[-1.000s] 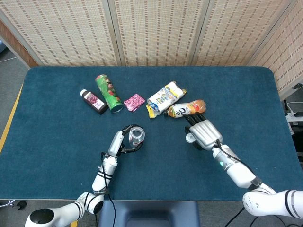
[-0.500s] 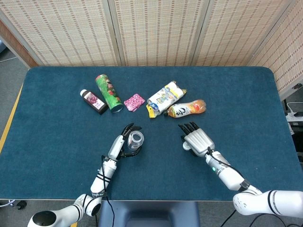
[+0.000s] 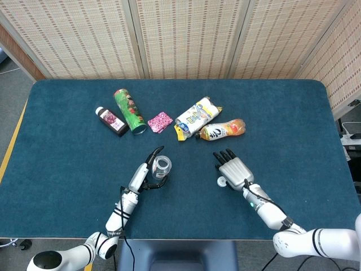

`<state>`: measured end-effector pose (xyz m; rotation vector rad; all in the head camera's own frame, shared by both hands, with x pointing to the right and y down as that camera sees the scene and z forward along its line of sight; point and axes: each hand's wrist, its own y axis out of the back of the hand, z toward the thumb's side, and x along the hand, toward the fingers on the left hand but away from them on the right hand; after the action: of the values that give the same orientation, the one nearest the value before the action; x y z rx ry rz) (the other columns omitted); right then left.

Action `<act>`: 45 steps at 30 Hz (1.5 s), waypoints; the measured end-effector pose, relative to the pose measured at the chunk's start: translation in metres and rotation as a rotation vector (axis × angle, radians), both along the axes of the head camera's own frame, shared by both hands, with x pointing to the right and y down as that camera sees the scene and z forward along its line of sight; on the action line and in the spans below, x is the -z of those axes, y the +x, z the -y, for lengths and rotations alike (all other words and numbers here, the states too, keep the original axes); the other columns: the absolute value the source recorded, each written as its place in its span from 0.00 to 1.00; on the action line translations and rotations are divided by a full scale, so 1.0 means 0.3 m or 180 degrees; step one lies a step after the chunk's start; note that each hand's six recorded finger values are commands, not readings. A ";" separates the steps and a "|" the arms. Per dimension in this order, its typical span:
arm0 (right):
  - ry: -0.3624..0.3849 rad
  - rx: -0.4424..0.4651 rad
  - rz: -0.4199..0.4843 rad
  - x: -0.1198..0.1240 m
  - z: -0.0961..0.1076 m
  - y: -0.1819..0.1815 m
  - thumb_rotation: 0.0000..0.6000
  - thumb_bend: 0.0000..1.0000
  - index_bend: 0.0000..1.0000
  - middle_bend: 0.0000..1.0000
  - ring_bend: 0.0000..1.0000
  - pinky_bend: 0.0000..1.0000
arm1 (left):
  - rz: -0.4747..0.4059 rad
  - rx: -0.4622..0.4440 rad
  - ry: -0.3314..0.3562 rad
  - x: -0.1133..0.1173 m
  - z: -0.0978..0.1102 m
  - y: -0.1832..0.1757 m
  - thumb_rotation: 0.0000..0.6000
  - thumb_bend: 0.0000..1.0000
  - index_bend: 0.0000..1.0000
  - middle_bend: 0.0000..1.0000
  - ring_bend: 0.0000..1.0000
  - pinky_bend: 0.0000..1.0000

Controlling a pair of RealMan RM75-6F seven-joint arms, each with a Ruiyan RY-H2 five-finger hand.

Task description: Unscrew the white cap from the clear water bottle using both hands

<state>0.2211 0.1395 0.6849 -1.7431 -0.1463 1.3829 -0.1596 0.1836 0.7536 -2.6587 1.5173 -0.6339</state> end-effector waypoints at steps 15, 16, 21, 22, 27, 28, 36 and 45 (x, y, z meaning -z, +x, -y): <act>-0.0018 -0.0101 0.0075 0.033 0.011 0.010 1.00 0.29 0.00 0.00 0.00 0.00 | 0.0027 -0.0082 0.0075 0.022 -0.011 -0.002 1.00 0.34 0.00 0.00 0.00 0.00; -0.0014 -0.0111 0.0081 0.037 0.014 0.012 1.00 0.29 0.00 0.00 0.00 0.00 | 0.0034 -0.0092 0.0071 0.020 -0.012 -0.002 1.00 0.34 0.00 0.00 0.00 0.00; 0.0004 -0.0152 0.0115 0.058 0.026 0.019 1.00 0.29 0.00 0.00 0.00 0.00 | 0.0067 -0.0105 0.0039 0.012 -0.011 -0.006 1.00 0.34 0.00 0.00 0.00 0.00; 0.0008 -0.0156 0.0118 0.061 0.028 0.020 1.00 0.29 0.00 0.00 0.00 0.00 | 0.0063 -0.0097 0.0038 0.013 -0.010 -0.008 1.00 0.34 0.00 0.00 0.00 0.00; 0.0008 -0.0204 0.0150 0.073 0.039 0.025 1.00 0.29 0.00 0.00 0.00 0.00 | 0.0040 -0.0070 0.0079 0.022 -0.006 -0.019 1.00 0.33 0.00 0.00 0.00 0.00; 0.0010 -0.0207 0.0152 0.075 0.041 0.025 1.00 0.29 0.00 0.00 0.00 0.00 | 0.0034 -0.0064 0.0087 0.024 -0.005 -0.021 1.00 0.33 0.00 0.00 0.00 0.00; 0.0118 -0.0242 0.0222 0.125 0.058 0.033 1.00 0.29 0.00 0.00 0.00 0.00 | 0.0013 -0.0067 0.0258 0.069 0.007 -0.053 1.00 0.33 0.00 0.00 0.00 0.00; 0.0535 -0.0342 0.0360 0.291 0.033 0.142 1.00 0.29 0.00 0.00 0.00 0.00 | 0.0416 -0.0352 0.0624 0.186 0.021 -0.213 1.00 0.34 0.00 0.00 0.00 0.00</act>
<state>0.2638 0.1296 0.5977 -1.6929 -0.4122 1.3084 -0.2234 0.1774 0.6979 -2.4823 1.3155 -0.6048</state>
